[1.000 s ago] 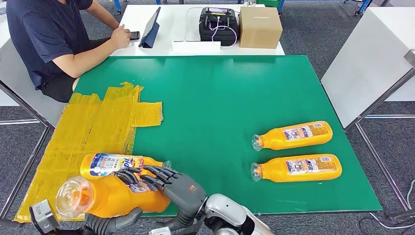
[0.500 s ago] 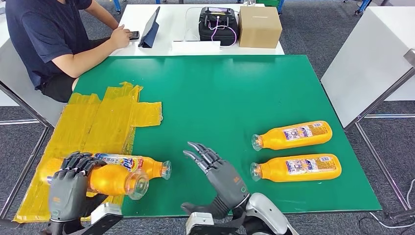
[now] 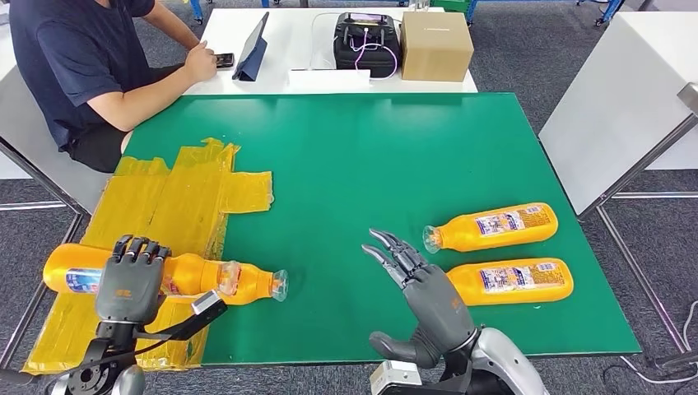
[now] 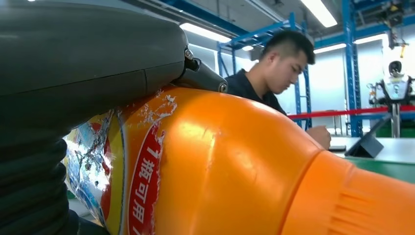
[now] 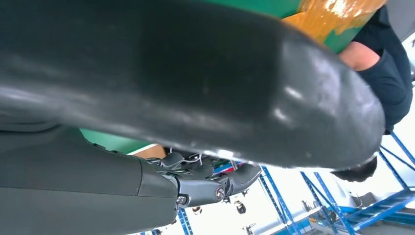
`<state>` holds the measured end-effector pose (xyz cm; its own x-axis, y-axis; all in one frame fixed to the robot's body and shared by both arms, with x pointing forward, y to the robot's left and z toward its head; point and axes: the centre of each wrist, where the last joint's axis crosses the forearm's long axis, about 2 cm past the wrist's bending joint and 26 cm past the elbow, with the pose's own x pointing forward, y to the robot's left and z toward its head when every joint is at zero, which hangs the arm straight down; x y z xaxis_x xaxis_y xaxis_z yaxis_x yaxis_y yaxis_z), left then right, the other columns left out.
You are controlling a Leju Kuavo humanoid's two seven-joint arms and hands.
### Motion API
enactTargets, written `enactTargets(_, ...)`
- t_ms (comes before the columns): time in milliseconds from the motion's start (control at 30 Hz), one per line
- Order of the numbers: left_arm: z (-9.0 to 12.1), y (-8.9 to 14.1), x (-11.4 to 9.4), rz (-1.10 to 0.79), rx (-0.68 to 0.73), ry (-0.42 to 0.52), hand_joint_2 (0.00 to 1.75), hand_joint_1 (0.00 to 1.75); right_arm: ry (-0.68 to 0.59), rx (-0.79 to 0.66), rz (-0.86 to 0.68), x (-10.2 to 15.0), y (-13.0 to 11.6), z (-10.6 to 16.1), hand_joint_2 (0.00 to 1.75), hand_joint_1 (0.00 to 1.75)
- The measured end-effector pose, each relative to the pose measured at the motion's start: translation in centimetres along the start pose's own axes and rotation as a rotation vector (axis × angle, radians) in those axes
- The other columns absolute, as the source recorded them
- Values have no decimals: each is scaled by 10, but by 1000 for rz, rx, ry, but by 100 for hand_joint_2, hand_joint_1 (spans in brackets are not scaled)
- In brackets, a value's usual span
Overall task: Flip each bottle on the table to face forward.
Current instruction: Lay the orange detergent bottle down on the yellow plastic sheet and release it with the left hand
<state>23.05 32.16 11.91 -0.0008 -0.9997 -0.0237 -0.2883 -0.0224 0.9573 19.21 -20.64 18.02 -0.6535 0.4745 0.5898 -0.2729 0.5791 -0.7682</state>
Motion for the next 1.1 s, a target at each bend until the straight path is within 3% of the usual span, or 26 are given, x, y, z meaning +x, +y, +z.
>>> enactTargets(233, -46, -10, 0, -29, -34, 15, 175, 175, -6, 10, 52, 0, -3, 6, 0, 0)
enactTargets(267, -53, -11, 1, -27, -38, 17, 175, 155, -7, 10, 58, 0, -3, 6, 0, 0)
enactTargets(367, -70, -13, 2, -11, -56, 25, 175, 24, -9, 11, 69, 1, -4, 6, 0, 0)
enactTargets(400, -74, -13, 3, -5, -62, 27, 175, 0, -9, 12, 73, 1, -3, 6, 0, 0)
enactTargets(633, -88, -13, 9, 63, -74, 37, 175, 0, -3, 16, 91, 3, -2, 5, 0, 0)
enactTargets(767, -89, -13, 10, 95, -77, 34, 0, 0, -1, 15, 91, 3, -2, 4, 0, 0)
enactTargets(1100, -91, -9, 11, 188, -100, 28, 0, 0, -2, 16, 96, 5, -1, 2, 0, 0)
